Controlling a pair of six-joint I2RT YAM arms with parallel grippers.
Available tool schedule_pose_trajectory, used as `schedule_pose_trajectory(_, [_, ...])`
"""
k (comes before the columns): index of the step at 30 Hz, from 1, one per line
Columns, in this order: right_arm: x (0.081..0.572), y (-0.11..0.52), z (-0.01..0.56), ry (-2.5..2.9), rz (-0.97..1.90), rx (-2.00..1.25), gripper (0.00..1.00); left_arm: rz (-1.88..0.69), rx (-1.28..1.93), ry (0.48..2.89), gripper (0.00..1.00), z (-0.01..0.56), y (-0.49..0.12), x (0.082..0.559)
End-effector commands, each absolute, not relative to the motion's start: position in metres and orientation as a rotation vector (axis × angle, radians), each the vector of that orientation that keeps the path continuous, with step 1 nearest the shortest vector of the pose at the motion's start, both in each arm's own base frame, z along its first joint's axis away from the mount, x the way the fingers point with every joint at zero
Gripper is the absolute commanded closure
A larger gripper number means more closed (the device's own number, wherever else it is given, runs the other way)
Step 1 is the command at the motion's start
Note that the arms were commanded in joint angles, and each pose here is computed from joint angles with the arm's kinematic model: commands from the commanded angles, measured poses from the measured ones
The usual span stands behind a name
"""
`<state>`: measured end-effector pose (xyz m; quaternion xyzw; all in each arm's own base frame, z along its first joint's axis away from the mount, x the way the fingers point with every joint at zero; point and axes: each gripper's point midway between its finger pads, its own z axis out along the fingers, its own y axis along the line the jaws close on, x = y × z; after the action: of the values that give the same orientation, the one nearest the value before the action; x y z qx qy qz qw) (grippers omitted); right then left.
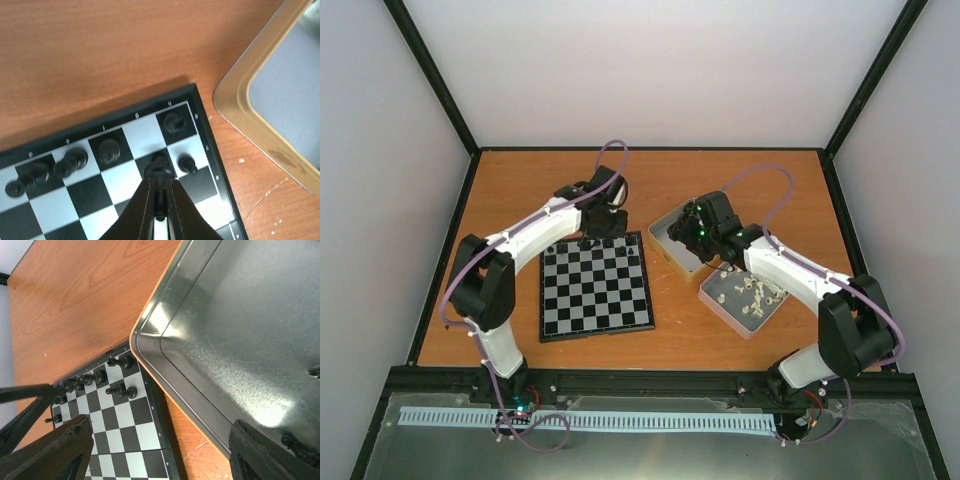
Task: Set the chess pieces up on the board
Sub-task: Place the chess piece on the chessboard.
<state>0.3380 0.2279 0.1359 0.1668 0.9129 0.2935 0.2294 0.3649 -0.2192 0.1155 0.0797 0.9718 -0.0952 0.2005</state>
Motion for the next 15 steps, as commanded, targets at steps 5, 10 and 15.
schedule_pose_trajectory(5, [0.340,0.219,0.148,2.475,0.747,0.407,0.26,-0.194,0.292,2.781,0.98,0.097,-0.222,0.385])
schedule_pose_trajectory(10, [0.338,0.220,0.143,2.489,0.749,0.401,0.26,-0.180,0.300,2.800,0.97,0.089,-0.226,0.392])
schedule_pose_trajectory(15, [0.337,0.219,0.142,2.491,0.749,0.403,0.26,-0.156,0.307,2.806,0.96,0.085,-0.227,0.398])
